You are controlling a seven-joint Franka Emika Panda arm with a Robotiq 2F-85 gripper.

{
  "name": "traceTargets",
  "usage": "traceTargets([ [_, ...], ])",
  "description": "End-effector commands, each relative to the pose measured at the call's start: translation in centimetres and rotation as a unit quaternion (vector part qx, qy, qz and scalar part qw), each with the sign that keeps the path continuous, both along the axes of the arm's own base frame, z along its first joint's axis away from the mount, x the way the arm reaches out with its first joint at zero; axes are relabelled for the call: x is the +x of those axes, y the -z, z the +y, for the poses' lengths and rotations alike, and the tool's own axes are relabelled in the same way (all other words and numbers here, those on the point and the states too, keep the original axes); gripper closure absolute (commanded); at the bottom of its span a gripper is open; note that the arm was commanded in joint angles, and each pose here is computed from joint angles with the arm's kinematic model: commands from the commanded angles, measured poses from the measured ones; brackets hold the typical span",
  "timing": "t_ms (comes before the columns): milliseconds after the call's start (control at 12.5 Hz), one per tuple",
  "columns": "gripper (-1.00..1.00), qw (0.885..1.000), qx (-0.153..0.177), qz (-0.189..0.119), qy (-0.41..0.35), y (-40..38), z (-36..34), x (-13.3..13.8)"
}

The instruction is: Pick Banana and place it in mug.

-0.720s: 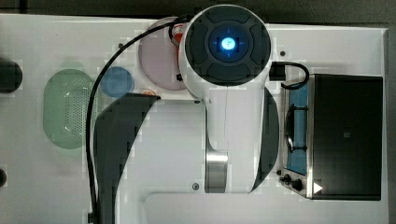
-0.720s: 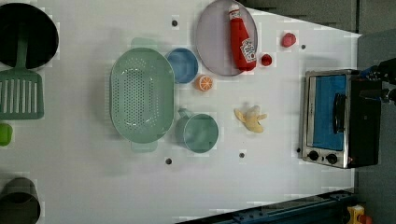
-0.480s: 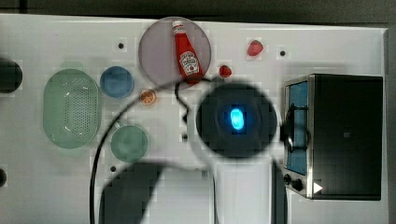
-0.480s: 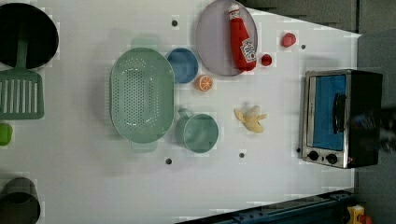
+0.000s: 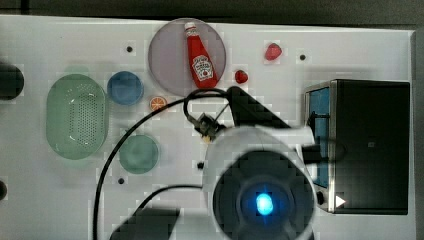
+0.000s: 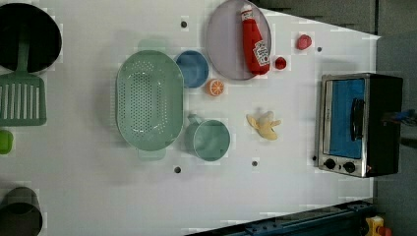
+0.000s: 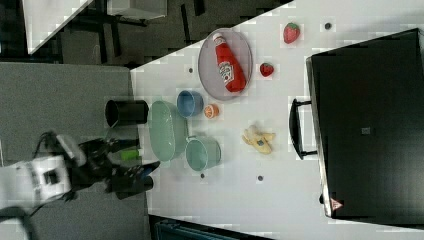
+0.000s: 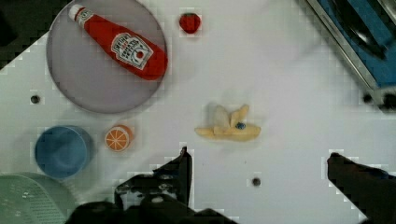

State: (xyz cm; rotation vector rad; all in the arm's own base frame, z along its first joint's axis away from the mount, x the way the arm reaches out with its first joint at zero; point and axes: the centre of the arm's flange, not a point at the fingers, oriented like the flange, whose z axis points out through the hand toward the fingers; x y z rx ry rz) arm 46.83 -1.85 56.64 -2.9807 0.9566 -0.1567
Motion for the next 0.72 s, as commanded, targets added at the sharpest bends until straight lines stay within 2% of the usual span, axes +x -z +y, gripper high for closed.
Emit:
traceTargets([
  [80, -1.0, 0.989, 0.006, 0.083, -0.12, 13.3, -0.9, 0.9],
  [240, -1.0, 0.971, 0.005, 0.087, -0.222, 18.2, -0.9, 1.0],
  [400, -1.0, 0.942, 0.006, 0.095, -0.323, 23.0, -0.8, 0.7],
  [640, -1.0, 0.877, 0.01, 0.1, -0.47, 30.4, -0.6, 0.5],
  [720, -1.0, 0.861, 0.007, 0.095, -0.499, 32.5, -0.6, 0.7],
])
